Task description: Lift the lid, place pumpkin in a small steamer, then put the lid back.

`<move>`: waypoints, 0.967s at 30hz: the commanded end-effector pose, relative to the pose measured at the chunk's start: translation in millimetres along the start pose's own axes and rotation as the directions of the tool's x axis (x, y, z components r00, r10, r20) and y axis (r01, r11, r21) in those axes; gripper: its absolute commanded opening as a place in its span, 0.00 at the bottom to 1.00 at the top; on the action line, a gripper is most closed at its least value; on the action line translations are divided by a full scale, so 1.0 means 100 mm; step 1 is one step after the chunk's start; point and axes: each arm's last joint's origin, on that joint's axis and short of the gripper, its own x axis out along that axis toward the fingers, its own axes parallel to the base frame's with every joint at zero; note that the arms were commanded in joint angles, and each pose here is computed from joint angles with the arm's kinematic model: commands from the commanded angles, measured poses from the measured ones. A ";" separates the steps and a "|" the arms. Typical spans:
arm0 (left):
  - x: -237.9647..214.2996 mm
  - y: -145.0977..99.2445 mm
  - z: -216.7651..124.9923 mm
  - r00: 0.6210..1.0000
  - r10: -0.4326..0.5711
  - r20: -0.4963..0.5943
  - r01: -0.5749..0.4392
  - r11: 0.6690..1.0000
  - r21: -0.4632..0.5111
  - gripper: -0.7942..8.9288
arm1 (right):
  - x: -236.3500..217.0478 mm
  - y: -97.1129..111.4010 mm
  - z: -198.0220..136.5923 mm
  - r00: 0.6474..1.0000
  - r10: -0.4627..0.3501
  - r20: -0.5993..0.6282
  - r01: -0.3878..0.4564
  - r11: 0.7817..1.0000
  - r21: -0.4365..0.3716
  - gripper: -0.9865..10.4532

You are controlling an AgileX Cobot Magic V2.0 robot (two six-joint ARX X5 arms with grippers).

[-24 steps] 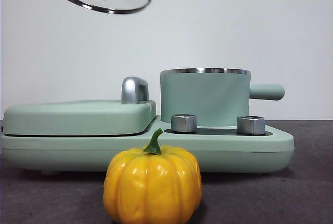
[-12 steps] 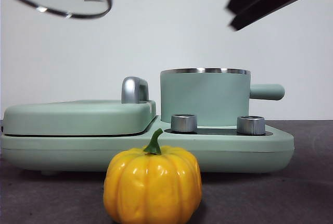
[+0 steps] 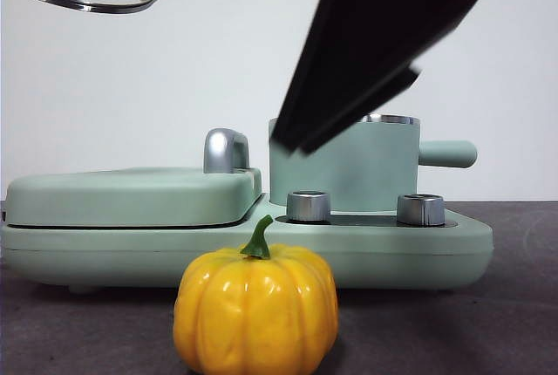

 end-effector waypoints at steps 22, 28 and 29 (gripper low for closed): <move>-0.03 0.00 0.07 0.999 0.011 0.045 -0.010 1.000 -0.022 0.09 | 0.58 -0.13 0.00 0.996 0.046 -0.082 -0.048 0.998 -0.026 0.48; -0.03 0.00 0.07 0.999 0.016 0.046 -0.015 1.000 -0.022 0.09 | 0.64 -0.14 -0.01 0.995 0.050 -0.089 -0.052 0.998 -0.023 0.51; -0.03 0.00 0.07 0.999 0.016 0.046 -0.015 1.000 -0.022 0.09 | 0.66 -0.15 -0.02 0.994 0.053 -0.094 -0.055 0.998 -0.021 0.51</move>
